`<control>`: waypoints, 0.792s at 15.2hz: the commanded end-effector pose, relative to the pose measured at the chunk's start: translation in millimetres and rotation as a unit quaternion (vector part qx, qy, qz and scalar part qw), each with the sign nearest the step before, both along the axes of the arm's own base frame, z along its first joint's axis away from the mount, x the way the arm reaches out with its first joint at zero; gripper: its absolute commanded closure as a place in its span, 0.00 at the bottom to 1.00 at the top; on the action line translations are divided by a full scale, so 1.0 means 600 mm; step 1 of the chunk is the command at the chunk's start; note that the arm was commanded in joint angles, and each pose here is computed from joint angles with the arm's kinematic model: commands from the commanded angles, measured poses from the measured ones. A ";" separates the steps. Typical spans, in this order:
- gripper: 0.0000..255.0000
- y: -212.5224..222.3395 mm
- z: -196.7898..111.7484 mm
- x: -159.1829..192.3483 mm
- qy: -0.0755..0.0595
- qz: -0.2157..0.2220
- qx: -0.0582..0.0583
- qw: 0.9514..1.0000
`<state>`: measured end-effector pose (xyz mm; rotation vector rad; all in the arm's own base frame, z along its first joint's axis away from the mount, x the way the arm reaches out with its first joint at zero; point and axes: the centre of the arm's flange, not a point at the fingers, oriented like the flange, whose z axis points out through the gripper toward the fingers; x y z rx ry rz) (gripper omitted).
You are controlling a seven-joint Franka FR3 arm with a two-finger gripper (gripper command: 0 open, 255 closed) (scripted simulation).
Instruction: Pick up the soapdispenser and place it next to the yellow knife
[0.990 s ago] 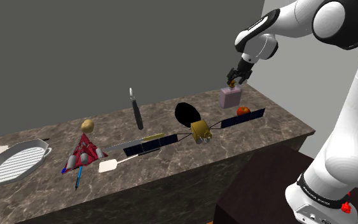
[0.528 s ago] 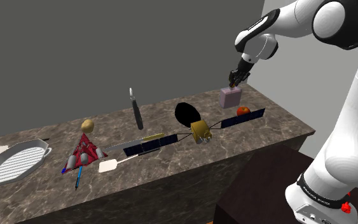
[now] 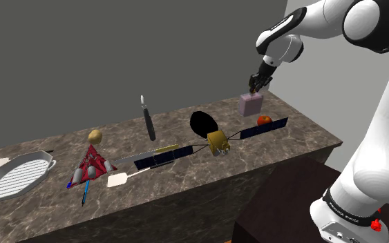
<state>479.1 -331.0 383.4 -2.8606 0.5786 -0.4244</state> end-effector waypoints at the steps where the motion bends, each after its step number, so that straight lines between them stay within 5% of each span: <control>1: 1.00 0.000 0.017 0.001 0.000 0.000 0.000 1.000; 12: 1.00 0.000 0.114 0.001 0.000 0.000 0.000 1.000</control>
